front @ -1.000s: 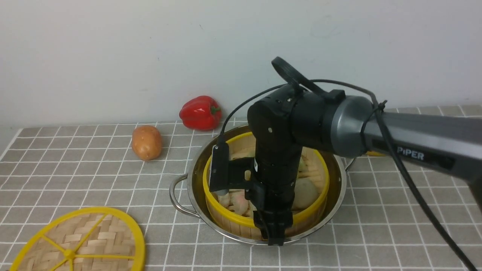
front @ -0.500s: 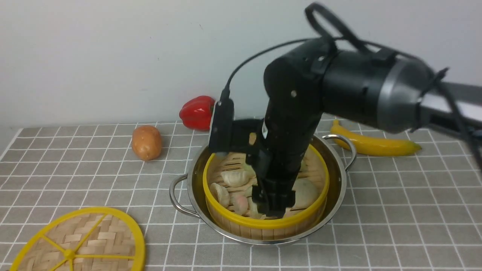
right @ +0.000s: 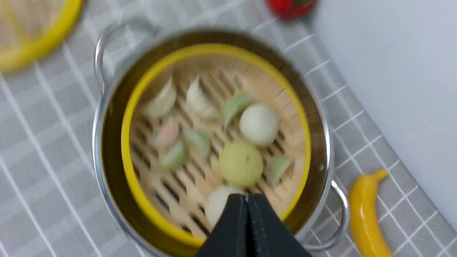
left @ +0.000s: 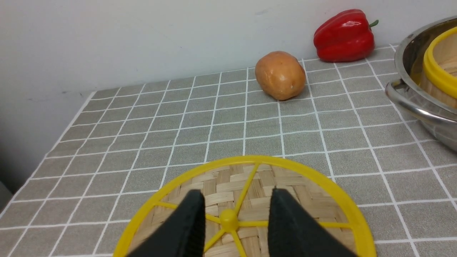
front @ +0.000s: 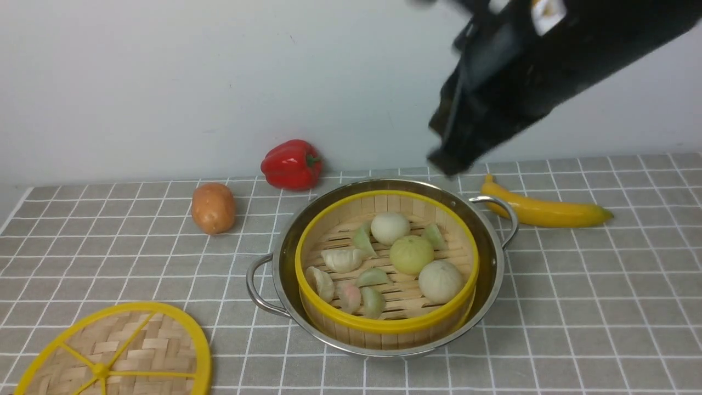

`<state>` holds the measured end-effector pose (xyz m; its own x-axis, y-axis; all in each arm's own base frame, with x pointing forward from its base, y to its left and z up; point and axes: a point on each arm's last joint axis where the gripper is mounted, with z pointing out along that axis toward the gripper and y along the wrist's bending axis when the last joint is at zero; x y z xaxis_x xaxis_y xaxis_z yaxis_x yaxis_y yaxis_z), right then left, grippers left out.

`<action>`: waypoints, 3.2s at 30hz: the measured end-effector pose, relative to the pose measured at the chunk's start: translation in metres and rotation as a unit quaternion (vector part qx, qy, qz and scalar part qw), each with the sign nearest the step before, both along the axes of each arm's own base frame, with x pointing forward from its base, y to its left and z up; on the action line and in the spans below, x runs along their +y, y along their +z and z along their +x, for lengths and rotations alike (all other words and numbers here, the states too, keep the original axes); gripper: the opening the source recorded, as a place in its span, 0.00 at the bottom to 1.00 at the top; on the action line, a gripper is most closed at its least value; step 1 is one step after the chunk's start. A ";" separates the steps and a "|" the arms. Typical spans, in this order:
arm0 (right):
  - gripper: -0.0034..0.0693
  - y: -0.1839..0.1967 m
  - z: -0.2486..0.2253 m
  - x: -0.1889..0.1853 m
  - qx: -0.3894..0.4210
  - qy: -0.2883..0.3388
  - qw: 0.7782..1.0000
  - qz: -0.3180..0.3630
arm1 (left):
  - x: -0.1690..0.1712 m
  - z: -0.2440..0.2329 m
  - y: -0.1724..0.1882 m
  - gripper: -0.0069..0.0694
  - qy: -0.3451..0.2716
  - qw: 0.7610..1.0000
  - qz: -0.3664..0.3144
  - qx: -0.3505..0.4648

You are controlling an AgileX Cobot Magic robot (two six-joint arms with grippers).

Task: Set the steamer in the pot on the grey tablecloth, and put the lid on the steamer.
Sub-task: 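Grasp the bamboo steamer lid lying on the table by its centre knob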

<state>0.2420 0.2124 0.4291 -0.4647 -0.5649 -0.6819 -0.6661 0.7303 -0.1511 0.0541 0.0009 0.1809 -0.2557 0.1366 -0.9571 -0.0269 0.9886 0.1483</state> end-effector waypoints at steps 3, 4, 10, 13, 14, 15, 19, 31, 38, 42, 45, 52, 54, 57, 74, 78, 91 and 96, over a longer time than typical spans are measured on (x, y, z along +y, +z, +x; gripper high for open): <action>0.03 0.025 -0.010 -0.005 -0.008 -0.056 0.990 0.129 | 0.000 0.000 0.000 0.41 0.000 1.000 0.000 0.000; 0.03 0.029 -0.011 -0.005 -0.008 -0.065 0.986 0.153 | 0.000 0.000 0.000 0.41 0.000 1.000 0.000 0.000; 0.04 0.043 -0.011 -0.005 -0.032 -0.079 0.969 0.232 | 0.000 0.000 0.000 0.41 0.000 1.000 0.000 0.000; 0.05 0.042 -0.008 -0.014 -0.070 -0.078 0.975 0.198 | 0.000 0.000 0.000 0.41 0.000 1.000 0.000 0.000; 0.05 0.040 -0.008 -0.021 -0.087 -0.079 0.976 0.184 | 0.000 0.000 0.000 0.41 0.000 1.000 0.000 0.000; 0.06 0.038 -0.010 -0.031 -0.104 -0.081 0.976 0.175 | 0.000 0.000 0.000 0.41 0.000 1.000 0.000 0.000; 0.07 0.026 -0.025 -0.093 -0.191 -0.124 0.952 0.204 | 0.000 0.000 0.000 0.41 0.000 1.000 0.000 0.000; 0.11 -0.087 -0.163 -0.212 -0.354 -0.315 0.822 0.315 | 0.000 0.000 0.000 0.41 0.000 1.000 0.000 0.000; 0.15 -0.180 -0.192 -0.213 -0.335 -0.328 0.833 0.293 | 0.000 0.000 0.000 0.41 0.000 1.000 0.000 0.000; 0.17 -0.213 -0.190 -0.214 -0.276 -0.346 0.857 0.262 | 0.000 0.000 0.000 0.41 0.000 1.000 0.000 0.000; 0.19 -0.232 -0.188 -0.214 -0.239 -0.358 0.870 0.240 | 0.000 0.000 0.000 0.41 0.000 1.000 0.000 0.000; 0.22 -0.243 -0.187 -0.214 -0.232 -0.359 0.871 0.241 | 0.000 0.000 0.000 0.41 0.000 1.000 0.000 0.000; 0.23 -0.243 -0.186 -0.213 -0.233 -0.360 0.868 0.251 | 0.000 0.000 0.000 0.41 0.000 1.000 0.000 0.000; 0.24 -0.242 -0.186 -0.213 -0.231 -0.362 0.865 0.259 | 0.000 0.000 0.000 0.41 0.000 1.000 0.000 0.000; 0.30 -0.242 -0.186 -0.213 -0.233 -0.361 0.864 0.263 | 0.000 0.000 0.000 0.41 0.000 1.000 0.000 0.000; 0.31 -0.242 -0.186 -0.213 -0.233 -0.361 0.864 0.263 | 0.000 0.000 0.000 0.41 0.000 1.000 0.000 0.000; 0.35 -0.242 -0.186 -0.213 -0.233 -0.361 0.864 0.263 | 0.001 0.003 0.021 0.41 0.039 0.963 -0.232 -0.132; 0.37 -0.242 -0.186 -0.213 -0.233 -0.361 0.863 0.264 | 0.002 -0.002 0.051 0.41 0.038 0.918 -0.345 -0.195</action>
